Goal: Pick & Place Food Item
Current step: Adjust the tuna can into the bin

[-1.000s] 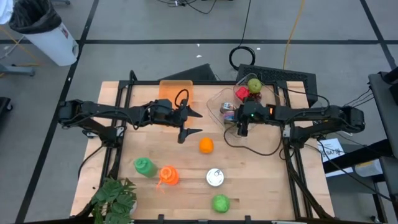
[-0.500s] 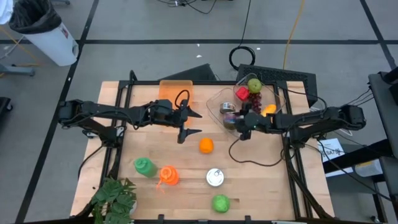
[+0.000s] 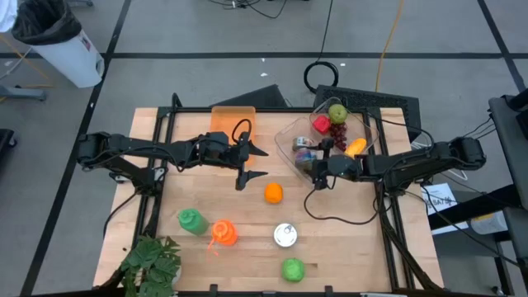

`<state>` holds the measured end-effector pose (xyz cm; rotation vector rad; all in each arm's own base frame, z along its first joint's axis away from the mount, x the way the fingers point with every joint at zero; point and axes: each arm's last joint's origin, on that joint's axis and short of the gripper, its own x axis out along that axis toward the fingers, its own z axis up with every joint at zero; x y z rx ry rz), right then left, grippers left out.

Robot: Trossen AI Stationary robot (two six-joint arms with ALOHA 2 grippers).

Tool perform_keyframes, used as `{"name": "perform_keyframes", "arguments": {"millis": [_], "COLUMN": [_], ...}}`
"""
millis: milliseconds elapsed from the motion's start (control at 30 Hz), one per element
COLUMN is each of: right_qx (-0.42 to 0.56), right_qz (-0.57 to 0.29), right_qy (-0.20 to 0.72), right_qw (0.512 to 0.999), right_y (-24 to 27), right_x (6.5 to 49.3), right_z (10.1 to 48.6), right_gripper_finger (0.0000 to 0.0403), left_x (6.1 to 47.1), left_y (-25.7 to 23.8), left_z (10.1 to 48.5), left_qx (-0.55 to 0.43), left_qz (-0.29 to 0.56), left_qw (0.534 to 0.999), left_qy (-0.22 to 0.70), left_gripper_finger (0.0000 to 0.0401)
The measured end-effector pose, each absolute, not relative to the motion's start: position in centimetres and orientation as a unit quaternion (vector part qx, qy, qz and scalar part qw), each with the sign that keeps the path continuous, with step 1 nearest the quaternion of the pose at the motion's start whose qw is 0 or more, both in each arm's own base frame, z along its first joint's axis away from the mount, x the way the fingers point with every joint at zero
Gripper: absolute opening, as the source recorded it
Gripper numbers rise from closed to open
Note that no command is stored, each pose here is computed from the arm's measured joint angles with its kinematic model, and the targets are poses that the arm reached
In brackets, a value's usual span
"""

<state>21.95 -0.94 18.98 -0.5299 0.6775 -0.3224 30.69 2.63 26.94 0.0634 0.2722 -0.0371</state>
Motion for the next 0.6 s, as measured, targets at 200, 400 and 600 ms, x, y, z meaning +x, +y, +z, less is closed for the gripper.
{"name": "perform_keyframes", "arguments": {"millis": [200,400,600], "right_qx": [-0.205,-0.166,-0.173], "right_qz": [-0.147,-0.128,-0.148], "right_qy": [0.315,0.298,0.306], "right_qw": [0.915,0.931,0.924], "right_y": [-0.2,0.0,-1.2], "right_x": [21.9,21.7,22.1], "right_z": [19.0,20.0,23.2], "right_gripper_finger": [0.0373,0.0353,0.0338], "left_x": [30.7,30.7,30.7], "left_y": [2.6,2.6,2.6], "left_z": [26.9,27.0,27.0], "left_qx": [0.031,0.027,0.023], "left_qz": [-0.018,-0.018,-0.017], "left_qw": [0.99,0.99,0.99], "left_qy": [0.136,0.135,0.135], "left_gripper_finger": [0.0306,0.0306,0.0306]}}
